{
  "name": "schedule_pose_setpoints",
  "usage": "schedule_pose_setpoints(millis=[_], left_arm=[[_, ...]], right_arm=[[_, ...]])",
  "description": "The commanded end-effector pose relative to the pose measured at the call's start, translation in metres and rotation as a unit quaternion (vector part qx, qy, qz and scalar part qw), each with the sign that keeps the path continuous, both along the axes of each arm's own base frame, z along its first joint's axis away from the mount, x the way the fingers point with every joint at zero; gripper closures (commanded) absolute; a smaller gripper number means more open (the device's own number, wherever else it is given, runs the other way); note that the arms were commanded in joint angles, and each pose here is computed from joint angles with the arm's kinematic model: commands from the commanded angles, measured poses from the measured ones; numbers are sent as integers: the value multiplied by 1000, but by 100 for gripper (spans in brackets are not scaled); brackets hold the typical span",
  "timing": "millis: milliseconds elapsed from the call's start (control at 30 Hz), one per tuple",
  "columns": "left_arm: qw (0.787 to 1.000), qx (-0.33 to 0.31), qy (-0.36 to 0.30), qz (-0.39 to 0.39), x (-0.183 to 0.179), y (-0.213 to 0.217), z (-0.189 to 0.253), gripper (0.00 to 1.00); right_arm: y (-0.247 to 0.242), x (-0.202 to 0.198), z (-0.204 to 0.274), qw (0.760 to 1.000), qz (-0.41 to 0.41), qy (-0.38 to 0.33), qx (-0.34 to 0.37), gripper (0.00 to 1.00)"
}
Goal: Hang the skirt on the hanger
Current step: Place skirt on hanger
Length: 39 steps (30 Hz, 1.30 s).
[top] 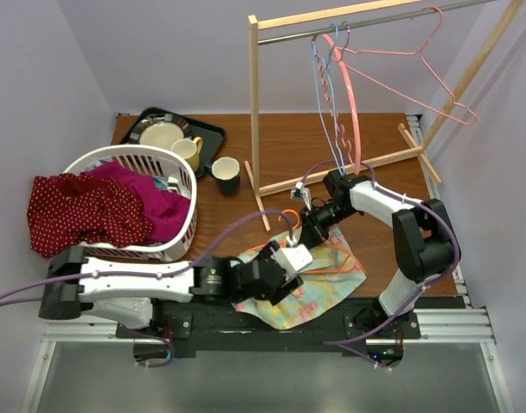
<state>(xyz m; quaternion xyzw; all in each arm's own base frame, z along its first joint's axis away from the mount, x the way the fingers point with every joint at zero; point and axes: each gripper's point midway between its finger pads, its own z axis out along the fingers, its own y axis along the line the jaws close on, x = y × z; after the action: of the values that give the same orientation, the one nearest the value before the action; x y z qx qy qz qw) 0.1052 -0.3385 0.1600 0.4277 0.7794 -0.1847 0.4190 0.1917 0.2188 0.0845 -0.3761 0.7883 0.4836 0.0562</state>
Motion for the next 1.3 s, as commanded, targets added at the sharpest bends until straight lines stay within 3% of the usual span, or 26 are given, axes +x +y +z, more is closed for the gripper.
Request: schedule_pose_setpoints(millis=[0, 133, 433, 567, 633, 733, 1267], left_arm=[[994, -29, -99, -20, 17, -16, 8, 31], [992, -3, -126, -10, 27, -10, -9, 32], [991, 71, -112, 6, 34, 4, -70, 32], [989, 73, -125, 23, 43, 3, -75, 34], [987, 84, -129, 34, 51, 10, -79, 42], [986, 99, -131, 42, 58, 20, -88, 46], [978, 155, -136, 33, 64, 24, -110, 45]], right_arm=[[-1, 8, -7, 1000, -2, -5, -20, 100], [0, 8, -8, 1000, -2, 1, -19, 100], [1, 8, -7, 1000, -3, 7, -18, 100], [1, 7, -9, 1000, -2, 11, -19, 100], [1, 7, -9, 1000, -2, 11, -20, 100], [1, 8, -8, 1000, -4, 8, -21, 100], [2, 9, -17, 999, -9, 34, -27, 100]])
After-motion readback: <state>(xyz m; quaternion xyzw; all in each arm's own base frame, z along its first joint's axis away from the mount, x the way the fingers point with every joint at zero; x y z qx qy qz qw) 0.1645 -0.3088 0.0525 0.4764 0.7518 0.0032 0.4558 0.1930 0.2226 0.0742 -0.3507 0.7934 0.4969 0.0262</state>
